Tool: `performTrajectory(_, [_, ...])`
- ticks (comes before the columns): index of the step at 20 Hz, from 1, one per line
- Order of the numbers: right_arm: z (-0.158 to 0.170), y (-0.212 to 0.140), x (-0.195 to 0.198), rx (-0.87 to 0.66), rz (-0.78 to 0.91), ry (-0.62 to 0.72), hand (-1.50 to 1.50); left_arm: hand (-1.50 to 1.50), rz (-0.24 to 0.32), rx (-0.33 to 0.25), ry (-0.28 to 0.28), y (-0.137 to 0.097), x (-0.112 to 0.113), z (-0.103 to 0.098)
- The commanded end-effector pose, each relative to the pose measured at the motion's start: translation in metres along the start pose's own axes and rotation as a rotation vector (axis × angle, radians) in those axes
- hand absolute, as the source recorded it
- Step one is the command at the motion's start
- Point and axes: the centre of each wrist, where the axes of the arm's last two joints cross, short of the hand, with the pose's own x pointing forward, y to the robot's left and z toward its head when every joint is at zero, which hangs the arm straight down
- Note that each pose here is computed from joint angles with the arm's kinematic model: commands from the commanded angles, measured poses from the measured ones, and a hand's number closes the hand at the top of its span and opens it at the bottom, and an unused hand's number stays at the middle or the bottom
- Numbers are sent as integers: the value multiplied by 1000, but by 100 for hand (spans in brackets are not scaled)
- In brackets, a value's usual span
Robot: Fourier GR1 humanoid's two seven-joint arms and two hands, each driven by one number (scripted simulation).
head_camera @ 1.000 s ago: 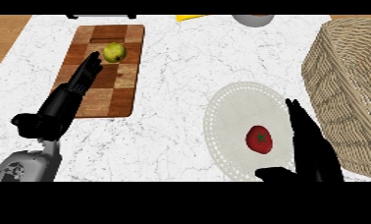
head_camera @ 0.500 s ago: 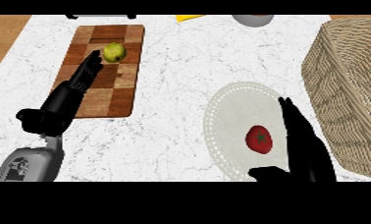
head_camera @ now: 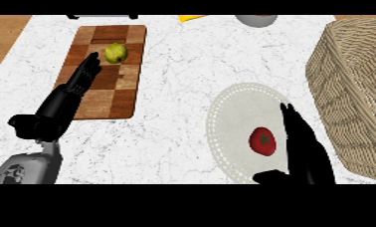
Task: Pick the tomato from the placemat and place it in the basket
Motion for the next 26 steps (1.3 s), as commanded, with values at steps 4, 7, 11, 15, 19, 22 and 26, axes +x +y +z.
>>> performTrajectory(4, [-14,36,10,27,38,8,-150,0,21,-1,4,4,11,-15])
performTrajectory(7, [-37,24,6,19,14,33,-150,0,-8,-12,-6,-3,3,1])
performTrajectory(11, [-46,13,-3,30,39,77,-150,0,6,-6,-9,-6,0,-4])
performTrajectory(15, [-35,35,1,54,72,97,-150,0,-7,6,1,-10,-3,-5])
performTrajectory(19, [-35,20,-18,85,44,111,-150,0,-10,20,-2,6,11,7])
performTrajectory(22, [-41,57,-22,125,41,80,-150,0,-10,-11,-1,-8,-6,-13])
performTrajectory(26, [-44,69,-3,184,68,61,150,0,-10,-3,3,-18,-1,-8])
